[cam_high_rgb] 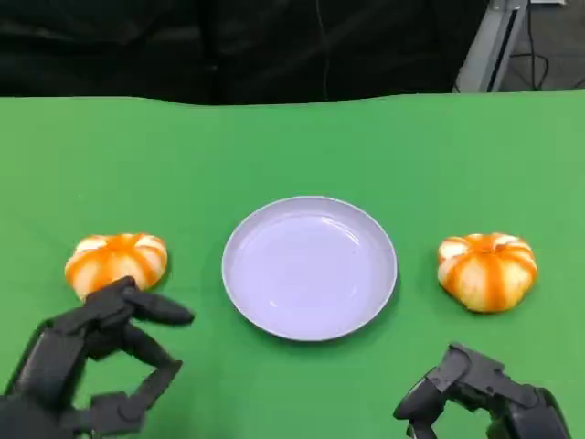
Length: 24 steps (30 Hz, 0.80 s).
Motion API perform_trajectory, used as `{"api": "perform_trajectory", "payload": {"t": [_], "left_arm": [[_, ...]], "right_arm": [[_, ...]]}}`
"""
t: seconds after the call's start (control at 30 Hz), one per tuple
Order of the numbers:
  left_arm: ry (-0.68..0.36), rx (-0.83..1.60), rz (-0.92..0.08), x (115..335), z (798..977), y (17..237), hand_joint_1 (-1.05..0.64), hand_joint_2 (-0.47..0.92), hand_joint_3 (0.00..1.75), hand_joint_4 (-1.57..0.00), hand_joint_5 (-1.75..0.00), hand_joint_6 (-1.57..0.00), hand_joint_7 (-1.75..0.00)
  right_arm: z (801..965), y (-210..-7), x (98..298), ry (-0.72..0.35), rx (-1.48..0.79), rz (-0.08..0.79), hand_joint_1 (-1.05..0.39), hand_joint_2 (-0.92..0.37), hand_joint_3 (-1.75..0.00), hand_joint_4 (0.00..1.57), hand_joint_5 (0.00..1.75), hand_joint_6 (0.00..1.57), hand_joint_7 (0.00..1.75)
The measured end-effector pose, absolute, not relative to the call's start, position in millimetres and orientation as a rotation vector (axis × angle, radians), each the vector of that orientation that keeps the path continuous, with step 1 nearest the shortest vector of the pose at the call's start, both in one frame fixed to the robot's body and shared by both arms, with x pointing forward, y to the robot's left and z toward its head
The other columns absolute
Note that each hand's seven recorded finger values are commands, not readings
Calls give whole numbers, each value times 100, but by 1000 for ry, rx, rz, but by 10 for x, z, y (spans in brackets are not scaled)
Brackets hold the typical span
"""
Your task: Grasp the bread from the table and place it into the plate.
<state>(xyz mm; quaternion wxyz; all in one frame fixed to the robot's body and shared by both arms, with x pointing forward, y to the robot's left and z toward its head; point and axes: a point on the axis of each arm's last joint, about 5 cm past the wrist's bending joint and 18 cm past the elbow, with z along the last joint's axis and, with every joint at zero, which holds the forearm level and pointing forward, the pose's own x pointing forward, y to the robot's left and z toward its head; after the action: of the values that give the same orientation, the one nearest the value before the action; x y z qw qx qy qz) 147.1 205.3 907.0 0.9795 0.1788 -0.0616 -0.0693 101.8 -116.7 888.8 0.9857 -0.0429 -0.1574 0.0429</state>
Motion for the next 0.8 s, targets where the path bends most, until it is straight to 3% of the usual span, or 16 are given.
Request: {"api": "perform_trajectory", "payload": {"t": [0.1,0.3,0.4,0.43,0.57,0.8], "left_arm": [[-129,477,-148,1514,9142,2057,-34,92,4,-29,-86,-39,-26],[-114,754,-180,1626,9249,2113,-46,92,2,-25,-45,-36,-3],[-122,857,-191,1681,9301,2124,-47,92,2,-25,-42,-36,-2],[-122,866,-189,1689,9308,2125,-52,92,2,-16,-36,-28,-1],[-117,1084,-196,1861,9301,2142,-57,92,2,-5,-30,-21,0],[-124,1204,-176,2021,9347,2100,-58,92,1,-2,-29,-20,0]], "right_arm": [[8880,-1163,1018,-312,-83,90,-9,-39,-124,69,161,76,133],[8883,-1151,1028,-313,-76,94,-9,-39,-123,68,162,75,134],[8885,-1148,1040,-318,-76,97,-9,-40,-123,68,162,75,134],[8884,-1148,1041,-317,-76,97,-8,-39,-123,69,162,75,134],[8882,-1146,1037,-316,-77,97,-8,-39,-123,69,161,76,133],[8879,-1150,1032,-314,-78,95,-8,-39,-123,69,161,76,132]]}}
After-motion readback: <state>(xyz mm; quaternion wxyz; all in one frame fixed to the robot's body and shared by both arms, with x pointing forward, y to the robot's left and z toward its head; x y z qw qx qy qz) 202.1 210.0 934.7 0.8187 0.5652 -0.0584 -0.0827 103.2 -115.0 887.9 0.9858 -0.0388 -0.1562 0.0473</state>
